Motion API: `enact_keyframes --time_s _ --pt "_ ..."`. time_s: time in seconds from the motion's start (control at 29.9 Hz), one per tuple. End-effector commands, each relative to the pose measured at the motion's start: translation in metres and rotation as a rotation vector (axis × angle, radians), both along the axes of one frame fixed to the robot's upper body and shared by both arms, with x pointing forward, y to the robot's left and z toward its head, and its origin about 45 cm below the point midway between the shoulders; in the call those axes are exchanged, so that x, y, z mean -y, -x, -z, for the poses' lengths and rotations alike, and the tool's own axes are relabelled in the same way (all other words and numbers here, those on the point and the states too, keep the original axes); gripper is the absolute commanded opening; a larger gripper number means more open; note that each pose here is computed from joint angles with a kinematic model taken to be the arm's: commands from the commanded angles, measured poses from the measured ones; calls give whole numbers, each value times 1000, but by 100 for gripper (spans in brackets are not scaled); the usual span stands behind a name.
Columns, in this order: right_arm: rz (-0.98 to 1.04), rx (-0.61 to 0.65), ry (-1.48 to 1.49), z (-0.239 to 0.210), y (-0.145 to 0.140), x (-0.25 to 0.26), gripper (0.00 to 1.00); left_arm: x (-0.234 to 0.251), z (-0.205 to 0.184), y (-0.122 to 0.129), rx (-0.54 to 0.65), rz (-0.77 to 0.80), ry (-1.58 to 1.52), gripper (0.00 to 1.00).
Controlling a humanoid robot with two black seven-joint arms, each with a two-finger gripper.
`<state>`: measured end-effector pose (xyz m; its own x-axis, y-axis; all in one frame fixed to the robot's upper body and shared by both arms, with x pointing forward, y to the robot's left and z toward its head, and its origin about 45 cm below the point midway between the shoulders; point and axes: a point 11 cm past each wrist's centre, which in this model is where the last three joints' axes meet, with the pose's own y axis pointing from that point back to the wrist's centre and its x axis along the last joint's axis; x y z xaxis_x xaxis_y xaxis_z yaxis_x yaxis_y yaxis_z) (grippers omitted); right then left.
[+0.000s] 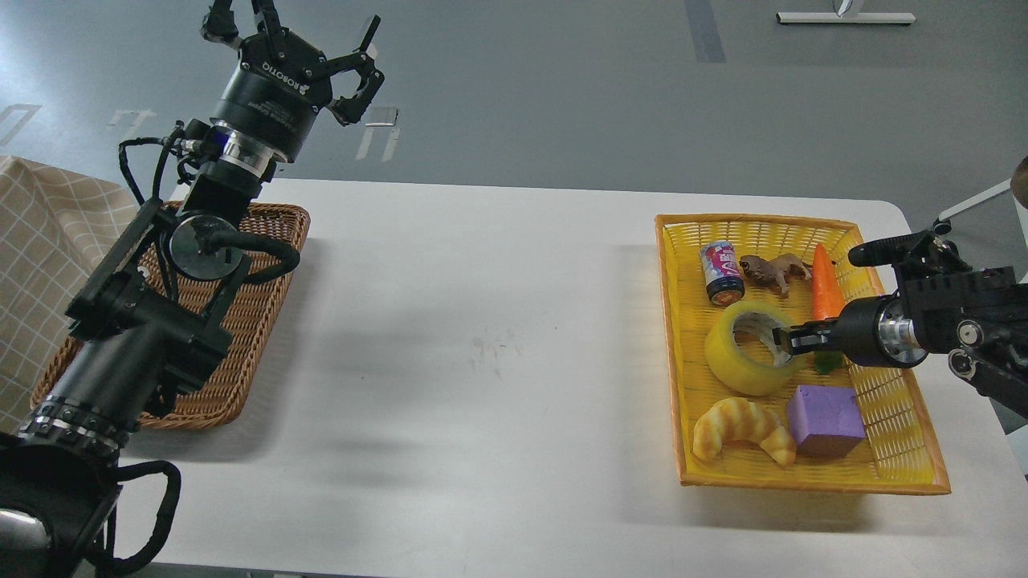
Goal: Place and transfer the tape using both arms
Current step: 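Lower the right gripper into the yellow tape roll's hole and grip, then lift the tape roll out of the tray and carry it toward the table center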
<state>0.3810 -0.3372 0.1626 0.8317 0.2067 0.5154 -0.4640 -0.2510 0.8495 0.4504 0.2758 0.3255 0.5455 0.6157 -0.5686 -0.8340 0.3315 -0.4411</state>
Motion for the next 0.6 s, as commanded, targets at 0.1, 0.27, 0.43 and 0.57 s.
enact_keyframes --time_s 0.1,0.27,0.43,0.57 --pt "-36 46 -13 -22 -11 -12 0 1 5 1 -11 -1 4 98" --pt "-69 115 -13 -61 -17 -11 0 2 4 0 -10 1 6 98" --pt "-118 200 -22 -104 -26 -21 0 3 2 0 -5 3 10 98" --pt "-159 279 -38 -139 -40 -41 0 2 2 0 -4 3 7 98"
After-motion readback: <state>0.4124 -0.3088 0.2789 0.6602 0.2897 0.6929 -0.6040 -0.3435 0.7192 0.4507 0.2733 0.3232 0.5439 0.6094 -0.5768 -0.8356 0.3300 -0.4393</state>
